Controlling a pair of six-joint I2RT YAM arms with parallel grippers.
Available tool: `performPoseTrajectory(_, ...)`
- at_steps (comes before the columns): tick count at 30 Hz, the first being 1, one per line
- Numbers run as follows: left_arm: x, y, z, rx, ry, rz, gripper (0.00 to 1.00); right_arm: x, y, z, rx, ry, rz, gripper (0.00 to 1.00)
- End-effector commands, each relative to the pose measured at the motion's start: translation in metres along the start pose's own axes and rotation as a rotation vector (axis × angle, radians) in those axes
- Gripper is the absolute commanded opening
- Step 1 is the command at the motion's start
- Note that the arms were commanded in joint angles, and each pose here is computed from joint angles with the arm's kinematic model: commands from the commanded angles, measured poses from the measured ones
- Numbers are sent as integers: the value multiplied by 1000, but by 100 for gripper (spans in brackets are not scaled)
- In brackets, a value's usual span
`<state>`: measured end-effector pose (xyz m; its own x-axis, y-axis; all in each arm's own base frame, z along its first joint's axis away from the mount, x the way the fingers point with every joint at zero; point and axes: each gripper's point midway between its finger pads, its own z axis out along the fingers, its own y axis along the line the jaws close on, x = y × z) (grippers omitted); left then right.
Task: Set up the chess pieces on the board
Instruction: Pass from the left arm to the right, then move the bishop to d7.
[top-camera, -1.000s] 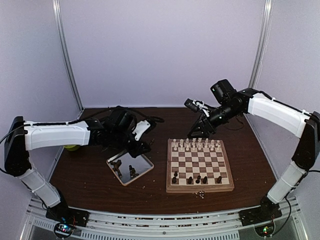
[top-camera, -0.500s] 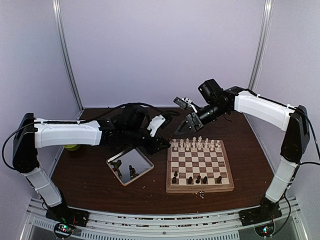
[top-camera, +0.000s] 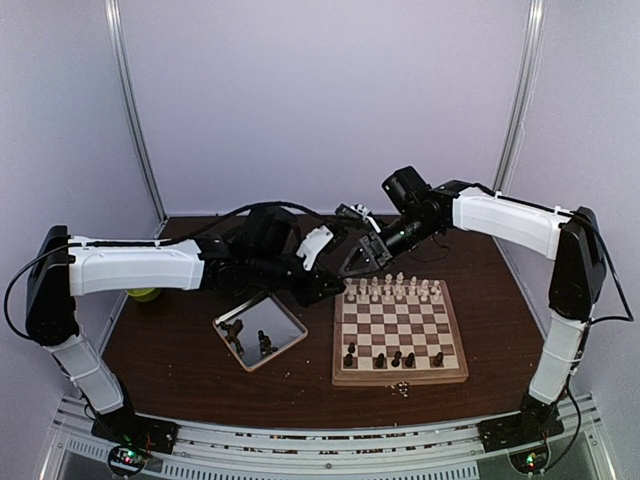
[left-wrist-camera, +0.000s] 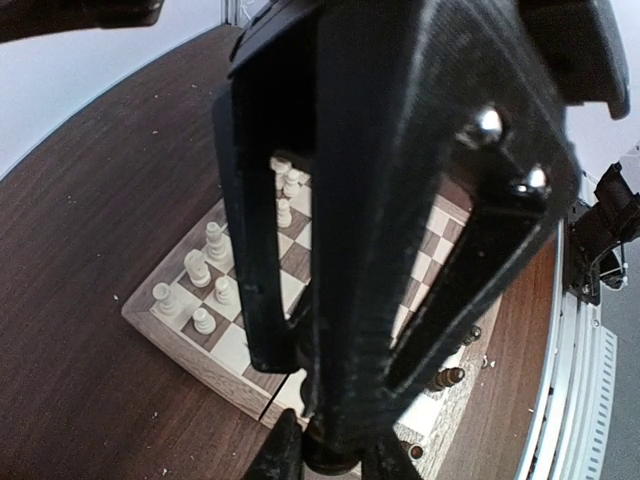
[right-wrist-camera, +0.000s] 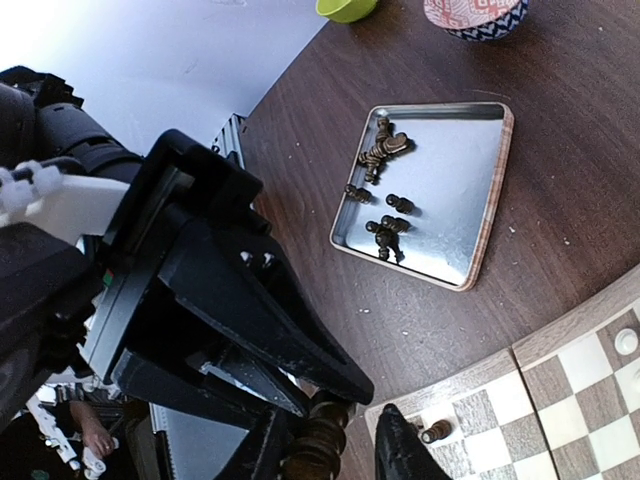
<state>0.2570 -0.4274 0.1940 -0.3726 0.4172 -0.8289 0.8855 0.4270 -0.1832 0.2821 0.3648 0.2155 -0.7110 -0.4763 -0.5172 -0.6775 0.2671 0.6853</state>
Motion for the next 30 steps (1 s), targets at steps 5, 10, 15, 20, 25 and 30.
performPoseTrajectory(5, -12, -2, 4, 4, -41, -5, 25, -9, 4, 2, -15, -28, -24, 15)
performPoseTrajectory(10, -7, 10, 6, -63, -21, -26, 37, -8, -2, -4, 38, -37, -45, 10)
performPoseTrajectory(15, 0, 24, 1, -145, 25, -4, 42, -7, -18, -36, 112, -92, -52, 9)
performPoseTrajectory(20, -2, 38, -23, -202, 59, 15, 44, 14, -51, -84, 284, -134, -97, 9)
performPoseTrajectory(25, -15, 51, -43, -215, 40, 53, 48, 58, -64, -105, 407, -84, -163, 9)
performPoseTrajectory(30, -13, 56, -38, -232, 78, 95, 48, 97, -48, -110, 446, -7, -302, 9)
